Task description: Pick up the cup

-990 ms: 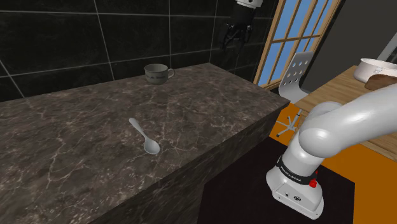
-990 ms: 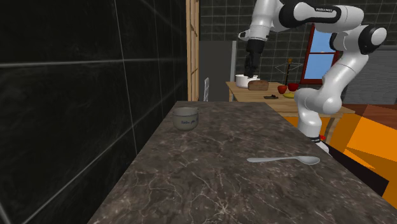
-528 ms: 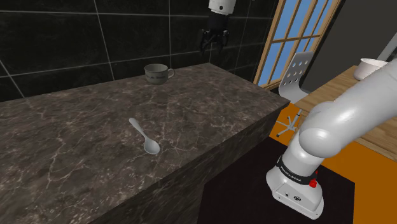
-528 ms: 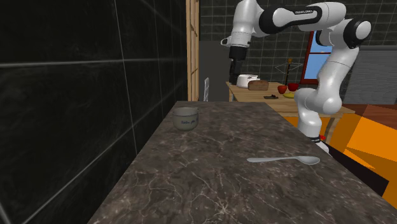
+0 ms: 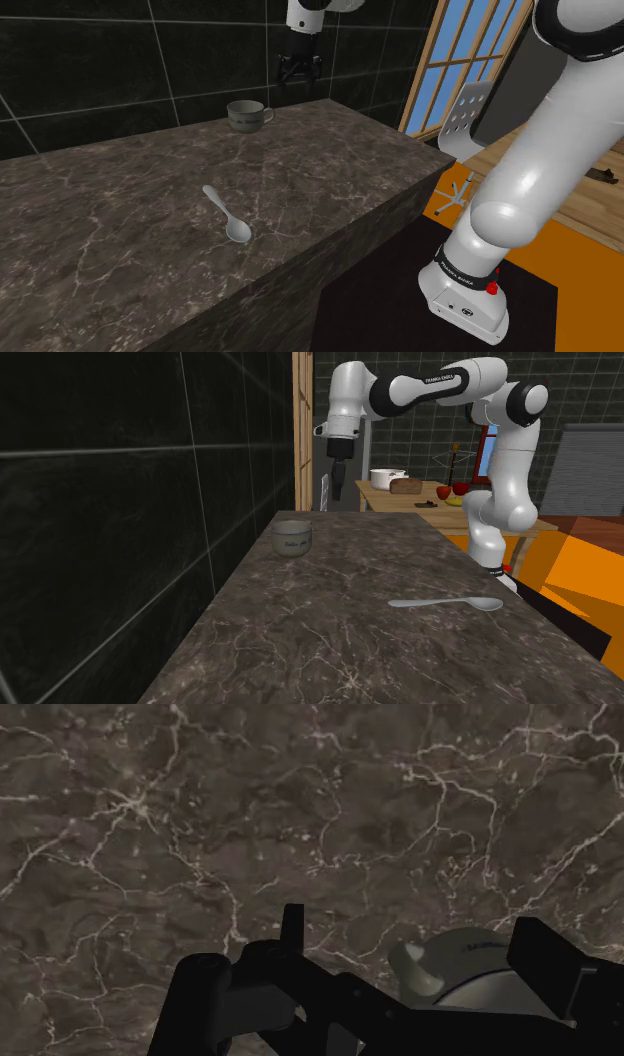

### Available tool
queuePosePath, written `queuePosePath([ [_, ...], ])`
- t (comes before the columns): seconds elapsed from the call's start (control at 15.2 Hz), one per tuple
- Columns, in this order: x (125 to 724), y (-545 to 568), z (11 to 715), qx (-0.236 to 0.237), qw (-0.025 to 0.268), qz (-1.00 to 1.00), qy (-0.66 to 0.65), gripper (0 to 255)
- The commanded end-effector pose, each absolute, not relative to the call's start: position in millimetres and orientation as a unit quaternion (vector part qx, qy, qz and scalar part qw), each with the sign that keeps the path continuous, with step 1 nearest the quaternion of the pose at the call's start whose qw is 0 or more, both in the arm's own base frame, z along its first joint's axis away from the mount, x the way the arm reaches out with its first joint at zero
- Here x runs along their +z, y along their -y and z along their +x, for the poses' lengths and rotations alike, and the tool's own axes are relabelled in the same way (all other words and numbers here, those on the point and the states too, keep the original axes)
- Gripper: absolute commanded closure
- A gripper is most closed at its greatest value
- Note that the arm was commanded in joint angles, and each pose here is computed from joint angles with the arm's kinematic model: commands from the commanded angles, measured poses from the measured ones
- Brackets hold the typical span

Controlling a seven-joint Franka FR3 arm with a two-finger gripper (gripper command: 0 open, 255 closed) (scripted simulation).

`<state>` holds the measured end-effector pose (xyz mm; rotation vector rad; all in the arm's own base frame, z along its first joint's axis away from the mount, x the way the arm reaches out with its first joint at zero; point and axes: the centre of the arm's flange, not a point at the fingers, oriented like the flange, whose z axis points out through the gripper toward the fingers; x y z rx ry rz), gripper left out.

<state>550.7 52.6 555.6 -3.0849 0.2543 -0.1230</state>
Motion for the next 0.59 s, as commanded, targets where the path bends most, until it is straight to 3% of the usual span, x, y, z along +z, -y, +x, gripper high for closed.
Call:
queuePosePath([
  [0.0,547,-57,579,-0.034,0.023,-0.996,-0.083,0],
  [0.53,508,-81,677,-0.013,0.026,-0.996,-0.086,0],
])
